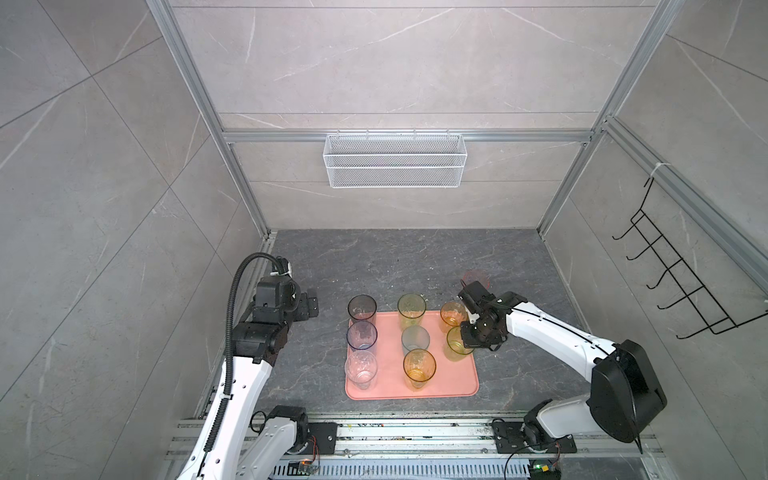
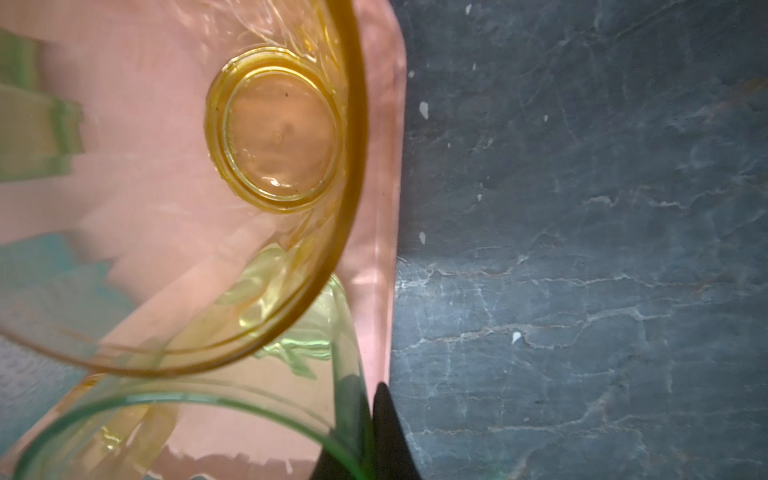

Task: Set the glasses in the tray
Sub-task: 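Open the right gripper to release the green cup and raise it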

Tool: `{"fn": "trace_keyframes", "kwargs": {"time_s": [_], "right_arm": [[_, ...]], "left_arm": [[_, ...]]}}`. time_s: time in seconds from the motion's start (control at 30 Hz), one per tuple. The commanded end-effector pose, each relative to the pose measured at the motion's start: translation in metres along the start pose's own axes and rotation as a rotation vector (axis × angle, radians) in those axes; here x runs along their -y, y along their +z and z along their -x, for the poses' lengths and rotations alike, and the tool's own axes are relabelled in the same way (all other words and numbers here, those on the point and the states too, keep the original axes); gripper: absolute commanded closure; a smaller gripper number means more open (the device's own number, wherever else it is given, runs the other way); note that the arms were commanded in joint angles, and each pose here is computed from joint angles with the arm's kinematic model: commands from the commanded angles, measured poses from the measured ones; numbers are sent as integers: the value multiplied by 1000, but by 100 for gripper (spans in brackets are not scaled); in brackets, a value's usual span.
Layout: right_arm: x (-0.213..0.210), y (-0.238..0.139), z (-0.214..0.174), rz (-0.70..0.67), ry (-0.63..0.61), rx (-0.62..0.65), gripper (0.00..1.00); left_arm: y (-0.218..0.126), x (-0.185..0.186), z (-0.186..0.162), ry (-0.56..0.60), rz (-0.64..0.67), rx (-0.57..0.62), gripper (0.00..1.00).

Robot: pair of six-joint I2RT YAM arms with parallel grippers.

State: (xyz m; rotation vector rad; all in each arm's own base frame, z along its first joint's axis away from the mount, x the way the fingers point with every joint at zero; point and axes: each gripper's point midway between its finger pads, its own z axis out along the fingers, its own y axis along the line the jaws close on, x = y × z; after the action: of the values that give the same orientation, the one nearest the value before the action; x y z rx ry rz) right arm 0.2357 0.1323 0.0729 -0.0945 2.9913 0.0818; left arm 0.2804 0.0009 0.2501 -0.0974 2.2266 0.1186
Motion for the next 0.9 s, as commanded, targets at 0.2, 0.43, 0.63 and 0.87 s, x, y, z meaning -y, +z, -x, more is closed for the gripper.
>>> {"fn": "trace_keyframes", "kwargs": {"time_s": [0.2,0.43,0.63,0.87], "right_arm": [[-2,12,3,-12,5,-6,100],[-3,18,4,-16,4,-13,100],[-4,19,7,-19,-1,-18,96],[-3,18,7,-31,-4,-24,82]], "left_arm": [[-2,-2,7,-12,7,19,1],[-1,-2,7,-11,4,16,1],[-2,-3,7,-13,8,20,1],[-3,-4,7,-15,12,19,1]]}}
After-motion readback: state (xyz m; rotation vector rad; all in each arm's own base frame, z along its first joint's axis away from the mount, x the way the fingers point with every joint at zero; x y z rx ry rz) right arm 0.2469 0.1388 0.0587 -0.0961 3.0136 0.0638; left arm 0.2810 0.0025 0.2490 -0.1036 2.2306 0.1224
